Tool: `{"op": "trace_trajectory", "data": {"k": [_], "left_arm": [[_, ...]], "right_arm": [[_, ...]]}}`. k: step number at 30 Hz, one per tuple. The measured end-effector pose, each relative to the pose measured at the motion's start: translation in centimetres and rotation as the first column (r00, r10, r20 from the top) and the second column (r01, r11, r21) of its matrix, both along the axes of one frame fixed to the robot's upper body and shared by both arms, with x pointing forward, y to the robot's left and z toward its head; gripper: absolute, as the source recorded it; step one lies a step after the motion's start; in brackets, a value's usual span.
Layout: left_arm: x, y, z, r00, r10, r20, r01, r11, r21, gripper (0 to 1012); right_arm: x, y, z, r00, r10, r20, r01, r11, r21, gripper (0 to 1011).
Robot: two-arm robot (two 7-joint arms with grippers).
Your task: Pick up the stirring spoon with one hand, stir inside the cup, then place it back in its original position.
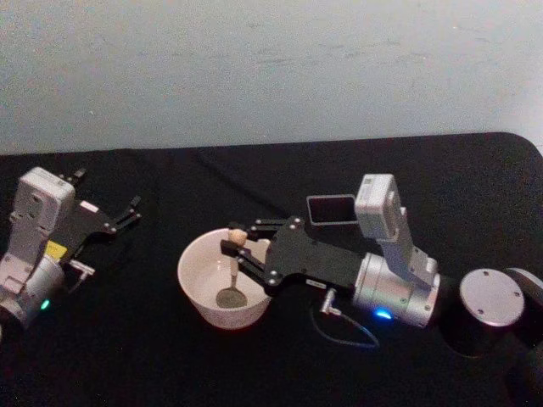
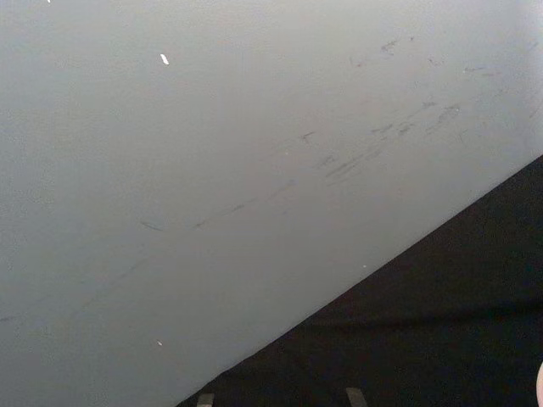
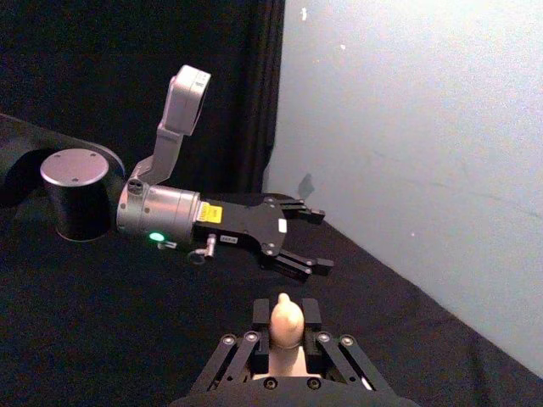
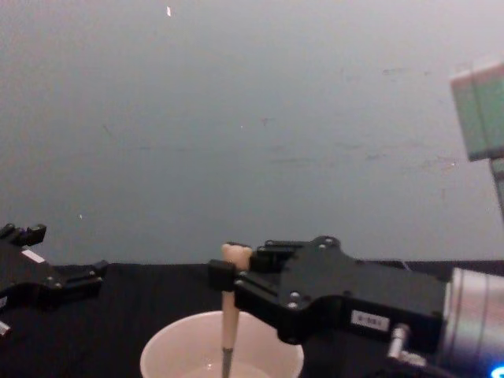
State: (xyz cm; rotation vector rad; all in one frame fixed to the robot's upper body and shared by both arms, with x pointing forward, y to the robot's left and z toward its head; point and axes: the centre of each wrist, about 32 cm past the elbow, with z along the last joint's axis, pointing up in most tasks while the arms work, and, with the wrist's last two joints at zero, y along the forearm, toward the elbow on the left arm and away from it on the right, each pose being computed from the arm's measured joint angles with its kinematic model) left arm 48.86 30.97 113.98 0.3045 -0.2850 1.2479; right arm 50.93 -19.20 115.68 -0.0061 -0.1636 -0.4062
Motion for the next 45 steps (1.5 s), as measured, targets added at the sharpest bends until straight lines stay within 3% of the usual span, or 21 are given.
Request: {"op": "trace_trajectory", "data": {"k": [12, 21, 33, 45], "left_arm": [[0.0, 0.0, 0.0, 1.0, 0.0, 0.0, 0.0, 1.0, 0.0, 1001], [0.0, 0.0, 0.0, 1.0, 0.0, 0.0, 0.0, 1.0, 0.0, 1001], [0.0, 0.0, 0.0, 1.0, 0.0, 0.0, 0.0, 1.0, 0.0, 1001], [0.0, 0.0, 0.0, 1.0, 0.0, 0.0, 0.0, 1.0, 0.0, 1001]], "right_arm": [[2.3, 1.6, 0.0, 0.999, -0.038, 0.018, 0.038, 0.999, -0.003, 215], [3.5, 1.2, 0.1, 0.994, -0.101, 0.03, 0.101, 0.995, -0.003, 215], [3.1, -0.3, 0.1, 0.99, -0.134, 0.031, 0.135, 0.991, -0.007, 215], [1.1, -1.2, 0.1, 0.994, -0.112, 0.005, 0.112, 0.994, 0.004, 215]]}}
